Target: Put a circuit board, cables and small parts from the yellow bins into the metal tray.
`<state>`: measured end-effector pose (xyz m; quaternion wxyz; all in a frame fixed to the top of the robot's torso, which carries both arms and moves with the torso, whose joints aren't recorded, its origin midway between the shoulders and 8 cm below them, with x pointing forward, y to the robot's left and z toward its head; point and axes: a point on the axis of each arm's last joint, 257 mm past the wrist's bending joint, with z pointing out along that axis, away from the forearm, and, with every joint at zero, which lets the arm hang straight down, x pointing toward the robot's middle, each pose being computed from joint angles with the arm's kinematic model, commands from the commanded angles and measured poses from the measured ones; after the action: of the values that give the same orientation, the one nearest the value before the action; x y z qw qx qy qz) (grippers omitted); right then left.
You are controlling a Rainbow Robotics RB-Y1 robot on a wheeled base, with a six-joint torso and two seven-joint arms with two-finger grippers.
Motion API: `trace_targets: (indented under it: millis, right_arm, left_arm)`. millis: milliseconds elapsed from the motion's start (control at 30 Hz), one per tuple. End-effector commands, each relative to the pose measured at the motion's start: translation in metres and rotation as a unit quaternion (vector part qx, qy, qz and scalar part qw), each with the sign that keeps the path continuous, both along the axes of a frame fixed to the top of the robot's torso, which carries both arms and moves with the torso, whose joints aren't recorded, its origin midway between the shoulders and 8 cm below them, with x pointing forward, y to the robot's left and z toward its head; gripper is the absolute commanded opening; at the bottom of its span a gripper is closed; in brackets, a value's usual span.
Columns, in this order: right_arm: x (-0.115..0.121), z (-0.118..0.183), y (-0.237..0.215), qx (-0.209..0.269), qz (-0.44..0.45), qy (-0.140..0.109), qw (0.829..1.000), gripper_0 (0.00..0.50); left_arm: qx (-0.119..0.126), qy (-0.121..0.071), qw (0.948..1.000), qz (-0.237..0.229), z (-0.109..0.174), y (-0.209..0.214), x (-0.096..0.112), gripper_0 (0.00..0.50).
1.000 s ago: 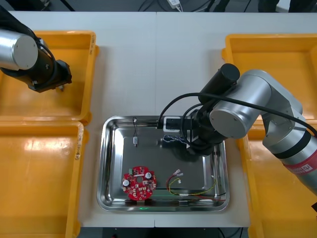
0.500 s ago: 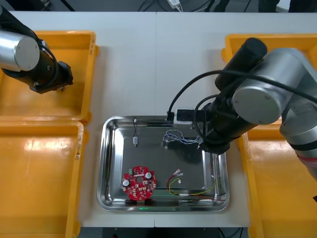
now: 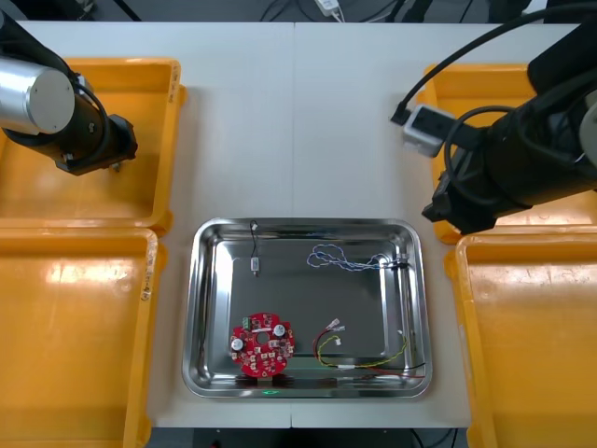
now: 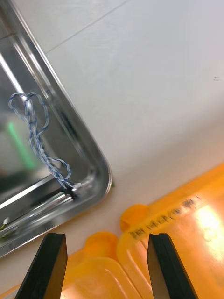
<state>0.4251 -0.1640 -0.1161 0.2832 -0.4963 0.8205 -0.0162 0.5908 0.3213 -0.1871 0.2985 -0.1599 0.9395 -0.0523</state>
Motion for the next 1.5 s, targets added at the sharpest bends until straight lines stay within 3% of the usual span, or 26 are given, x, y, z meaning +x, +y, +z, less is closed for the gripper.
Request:
trace_targets:
  millis: [33, 67, 267, 700, 867, 900, 967, 1067, 1367, 1500]
  right_arm:
    - [0.017, 0.045, -0.043, 0.026, -0.082, -0.045, 0.995, 0.500]
    - [0.019, 0.051, -0.051, 0.031, -0.097, -0.050, 0.994, 0.500]
    - [0.023, 0.069, -0.097, 0.035, -0.179, -0.061, 0.981, 0.500]
    - [0.016, 0.069, -0.196, 0.092, -0.361, -0.023, 0.928, 0.500]
    - [0.002, 0.051, -0.225, 0.099, -0.413, 0.002, 0.905, 0.500]
    - [-0.003, 0.043, -0.230, 0.097, -0.421, 0.010, 0.902, 0.500]
    - [-0.009, 0.034, -0.240, 0.094, -0.433, 0.018, 0.896, 0.500]
    - [-0.016, 0.023, -0.250, 0.087, -0.448, 0.028, 0.889, 0.500]
    - [-0.025, -0.001, -0.267, 0.098, -0.482, 0.068, 0.868, 0.500]
    - [-0.026, -0.007, -0.270, 0.108, -0.495, 0.072, 0.859, 0.500]
  left_arm:
    - [0.031, -0.027, 0.9991, -0.015, 0.019, 0.013, 0.010, 0.106]
    - [0.030, -0.029, 0.9990, -0.015, 0.018, 0.013, 0.011, 0.006]
    - [0.032, -0.031, 0.9989, -0.019, 0.018, 0.013, 0.011, 0.000]
    - [0.032, -0.030, 0.9988, -0.021, 0.017, 0.013, 0.011, 0.000]
    - [0.029, -0.030, 0.9989, -0.021, 0.018, 0.012, 0.011, 0.007]
    - [0.030, -0.032, 0.9988, -0.021, 0.019, 0.012, 0.011, 0.123]
    - [0.027, -0.032, 0.9989, -0.020, 0.020, 0.012, 0.011, 0.235]
    - [0.017, -0.037, 0.9990, -0.017, 0.025, 0.012, 0.012, 0.500]
    - [0.018, -0.021, 0.9995, -0.015, 0.038, 0.017, 0.001, 0.500]
    - [0.016, -0.017, 0.9996, -0.019, 0.042, 0.014, -0.003, 0.500]
